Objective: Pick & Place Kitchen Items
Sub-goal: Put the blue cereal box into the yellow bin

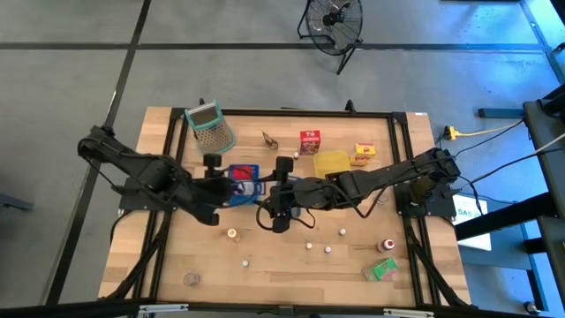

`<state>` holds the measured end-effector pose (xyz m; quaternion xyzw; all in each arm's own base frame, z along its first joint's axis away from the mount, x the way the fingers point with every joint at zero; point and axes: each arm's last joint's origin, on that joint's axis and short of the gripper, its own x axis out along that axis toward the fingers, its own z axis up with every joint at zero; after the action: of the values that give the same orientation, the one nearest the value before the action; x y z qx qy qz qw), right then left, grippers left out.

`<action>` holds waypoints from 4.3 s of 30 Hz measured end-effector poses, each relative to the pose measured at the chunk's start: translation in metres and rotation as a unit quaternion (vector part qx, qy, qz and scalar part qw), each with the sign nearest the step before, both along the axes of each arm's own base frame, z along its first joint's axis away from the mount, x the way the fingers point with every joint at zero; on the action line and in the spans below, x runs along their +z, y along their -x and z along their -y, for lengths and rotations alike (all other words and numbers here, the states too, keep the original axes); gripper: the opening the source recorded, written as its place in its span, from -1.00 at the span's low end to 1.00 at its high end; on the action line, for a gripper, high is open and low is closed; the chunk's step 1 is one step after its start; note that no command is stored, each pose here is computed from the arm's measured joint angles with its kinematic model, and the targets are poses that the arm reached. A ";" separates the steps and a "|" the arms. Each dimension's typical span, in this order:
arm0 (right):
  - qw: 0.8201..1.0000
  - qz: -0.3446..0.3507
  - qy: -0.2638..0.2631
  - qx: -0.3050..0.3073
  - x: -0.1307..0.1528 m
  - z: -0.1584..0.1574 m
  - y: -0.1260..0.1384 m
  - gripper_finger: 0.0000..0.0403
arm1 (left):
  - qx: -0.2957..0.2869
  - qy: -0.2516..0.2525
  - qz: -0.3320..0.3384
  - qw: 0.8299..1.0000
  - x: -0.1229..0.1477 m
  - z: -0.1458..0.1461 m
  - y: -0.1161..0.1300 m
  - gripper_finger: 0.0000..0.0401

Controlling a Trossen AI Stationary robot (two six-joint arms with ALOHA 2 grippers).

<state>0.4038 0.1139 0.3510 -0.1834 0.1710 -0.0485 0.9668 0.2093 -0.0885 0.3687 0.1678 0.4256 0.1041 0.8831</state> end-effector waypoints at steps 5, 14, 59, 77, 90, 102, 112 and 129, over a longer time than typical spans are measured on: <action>1.000 0.000 0.001 0.001 0.000 0.000 0.000 0.25 | 0.004 0.015 -0.001 1.000 -0.003 -0.001 -0.008 -0.36; 1.000 -0.011 -0.002 -0.008 -0.002 0.007 -0.001 0.25 | 0.008 0.045 0.052 0.998 0.003 0.003 -0.017 -0.36; 0.994 -0.064 -0.089 0.030 -0.025 0.031 -0.016 -0.08 | -0.014 0.064 0.086 0.994 0.008 0.006 -0.023 -0.35; 0.994 -0.065 -0.088 0.029 -0.025 0.032 -0.016 -0.09 | -0.016 0.067 0.085 0.994 0.008 0.006 -0.023 -0.35; 0.994 -0.067 -0.083 0.027 -0.025 0.032 -0.016 -0.09 | -0.021 0.021 0.096 0.995 0.009 0.012 -0.020 -0.35; 0.994 -0.068 -0.083 0.027 -0.025 0.032 -0.016 -0.23 | -0.017 0.023 0.098 0.995 0.009 0.012 -0.020 -0.35; 0.994 -0.070 -0.083 0.027 -0.026 0.032 -0.016 -0.25 | -0.021 0.021 0.099 0.995 0.010 0.013 -0.020 -0.30; 0.992 -0.093 -0.076 0.021 -0.029 0.033 -0.013 -0.25 | -0.044 -0.006 0.146 0.988 0.025 0.015 -0.009 0.01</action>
<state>0.4167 0.0811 0.3217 -0.1164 0.2598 0.0027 0.9586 0.2180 -0.1034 0.3940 0.1747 0.2834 0.0913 0.9385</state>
